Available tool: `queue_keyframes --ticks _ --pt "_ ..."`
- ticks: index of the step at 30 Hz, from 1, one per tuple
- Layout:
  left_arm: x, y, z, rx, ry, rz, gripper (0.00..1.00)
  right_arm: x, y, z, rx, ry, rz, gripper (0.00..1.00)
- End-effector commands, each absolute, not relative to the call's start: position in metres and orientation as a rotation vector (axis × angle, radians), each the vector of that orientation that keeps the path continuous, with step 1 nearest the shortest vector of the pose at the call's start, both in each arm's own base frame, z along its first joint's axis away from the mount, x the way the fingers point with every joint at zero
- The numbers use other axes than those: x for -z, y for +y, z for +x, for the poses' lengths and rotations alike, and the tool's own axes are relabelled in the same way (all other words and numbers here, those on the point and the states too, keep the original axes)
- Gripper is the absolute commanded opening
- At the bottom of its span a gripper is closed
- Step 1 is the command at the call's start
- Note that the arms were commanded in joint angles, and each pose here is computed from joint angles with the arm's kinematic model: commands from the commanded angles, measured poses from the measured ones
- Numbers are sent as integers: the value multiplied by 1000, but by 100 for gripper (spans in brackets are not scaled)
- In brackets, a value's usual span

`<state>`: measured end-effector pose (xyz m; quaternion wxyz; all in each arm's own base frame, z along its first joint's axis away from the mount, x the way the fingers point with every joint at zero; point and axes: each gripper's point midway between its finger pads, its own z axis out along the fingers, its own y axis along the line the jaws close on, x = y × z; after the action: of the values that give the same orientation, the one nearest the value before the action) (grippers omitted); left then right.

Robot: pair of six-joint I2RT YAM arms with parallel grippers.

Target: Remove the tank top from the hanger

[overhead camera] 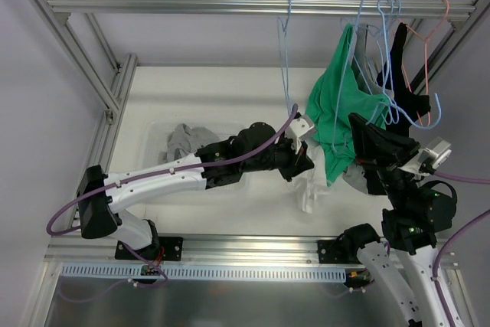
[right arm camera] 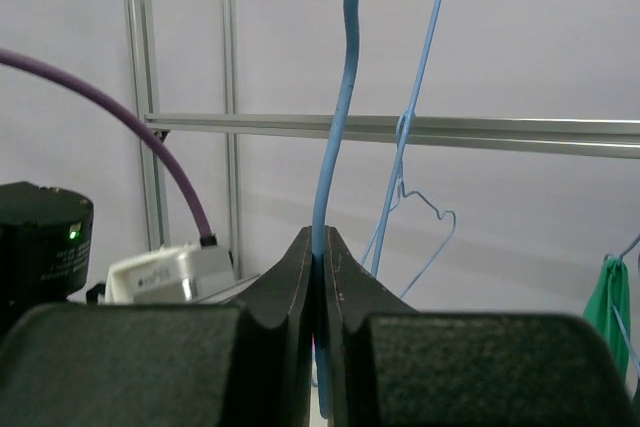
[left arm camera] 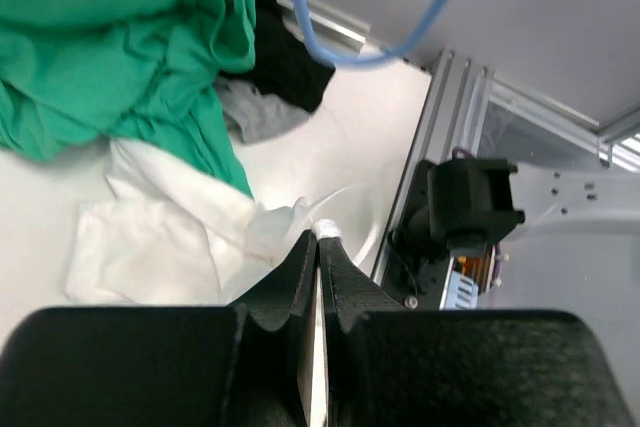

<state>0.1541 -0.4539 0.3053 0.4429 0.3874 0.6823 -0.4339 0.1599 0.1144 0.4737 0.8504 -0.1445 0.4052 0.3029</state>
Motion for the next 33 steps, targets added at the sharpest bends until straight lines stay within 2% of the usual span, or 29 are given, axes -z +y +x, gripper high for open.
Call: queue_keyframes --ticks 1,5,7,8,9,11,16,18,21,22,25,27,28,33 --pt "-298 -454 151 1092 1715 901 0 -512 110 141 -583 650 -336 0" --pt "-268 -450 159 1021 1788 877 0 -513 104 143 -590 692 -295 0" --pt "-259 -449 166 976 1807 856 0 -485 104 165 -585 923 -258 0" --pt "-255 -449 167 966 1815 857 0 -497 97 156 -566 955 -251 0" --pt "-247 -450 169 948 1829 861 0 -470 99 166 -549 1111 -267 0" --pt "-236 -451 174 915 1851 852 0 -465 94 161 -532 1204 -259 0" --pt "-202 -458 184 840 1923 841 0 -401 72 153 -451 1516 -177 0" --pt "-192 -459 189 810 1947 823 9 -377 69 146 -436 1615 -177 0" --pt "-189 -457 191 797 1960 803 30 -358 70 140 -435 1713 -200 0" --pt "-189 -456 191 794 1962 800 49 -355 70 141 -430 1732 -203 0" --pt "-201 -451 190 800 1946 786 82 -353 71 146 -416 1777 -211 0" --pt "-213 -446 188 811 1932 784 89 -351 74 156 -409 1812 -222 0" --pt "-218 -443 187 813 1929 779 98 -357 75 159 -406 1810 -224 0" --pt "-250 -418 174 849 1906 781 99 -374 87 184 -413 1838 -252 0"
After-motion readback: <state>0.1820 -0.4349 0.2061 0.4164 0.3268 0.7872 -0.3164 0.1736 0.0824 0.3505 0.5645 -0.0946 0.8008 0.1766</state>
